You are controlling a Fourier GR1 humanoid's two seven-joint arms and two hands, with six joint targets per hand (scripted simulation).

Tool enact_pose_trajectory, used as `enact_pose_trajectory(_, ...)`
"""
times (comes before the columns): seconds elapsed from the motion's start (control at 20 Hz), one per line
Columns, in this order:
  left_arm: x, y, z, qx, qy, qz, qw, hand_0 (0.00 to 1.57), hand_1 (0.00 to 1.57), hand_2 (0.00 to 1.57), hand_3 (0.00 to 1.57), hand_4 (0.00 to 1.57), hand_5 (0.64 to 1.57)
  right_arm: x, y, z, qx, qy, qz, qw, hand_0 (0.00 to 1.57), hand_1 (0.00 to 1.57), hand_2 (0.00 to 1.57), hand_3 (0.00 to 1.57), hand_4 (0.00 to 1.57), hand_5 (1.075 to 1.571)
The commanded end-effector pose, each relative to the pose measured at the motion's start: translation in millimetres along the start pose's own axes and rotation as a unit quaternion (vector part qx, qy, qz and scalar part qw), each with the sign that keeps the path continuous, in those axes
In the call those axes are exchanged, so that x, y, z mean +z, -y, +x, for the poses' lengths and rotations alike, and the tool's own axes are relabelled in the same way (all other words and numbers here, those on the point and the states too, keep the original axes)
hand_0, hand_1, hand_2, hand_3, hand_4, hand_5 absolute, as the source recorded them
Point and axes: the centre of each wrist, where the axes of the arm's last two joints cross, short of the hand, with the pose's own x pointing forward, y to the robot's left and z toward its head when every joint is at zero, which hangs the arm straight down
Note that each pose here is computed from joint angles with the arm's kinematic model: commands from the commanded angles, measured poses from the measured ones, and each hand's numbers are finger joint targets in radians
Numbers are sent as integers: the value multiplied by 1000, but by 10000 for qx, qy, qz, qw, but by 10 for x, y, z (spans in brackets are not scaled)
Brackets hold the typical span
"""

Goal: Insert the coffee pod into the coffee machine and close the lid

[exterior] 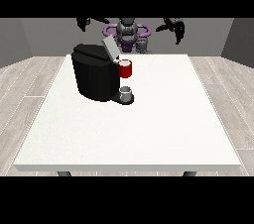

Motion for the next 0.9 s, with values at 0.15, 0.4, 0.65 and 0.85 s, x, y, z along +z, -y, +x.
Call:
enact_pose_trajectory(0.15,147,-12,143,36,288,118,9995,0,0,0,0,383,1571,-240,67,308,-375,-142,82,9992,0,0,0,0,0,1571)
enact_pose_trajectory(0.4,21,70,511,-95,665,-104,9977,0,0,0,0,346,1571,-416,166,266,-900,-127,-266,9955,0,0,0,0,129,1571)
enact_pose_trajectory(0.65,264,-126,462,-138,822,430,9956,0,0,0,0,301,1571,-479,-133,503,-871,-119,321,9956,0,0,0,0,65,1571)
enact_pose_trajectory(0.85,397,10,479,-242,941,182,9951,0,0,0,0,374,1571,-619,33,522,-790,-17,137,9968,0,0,0,0,0,1571)
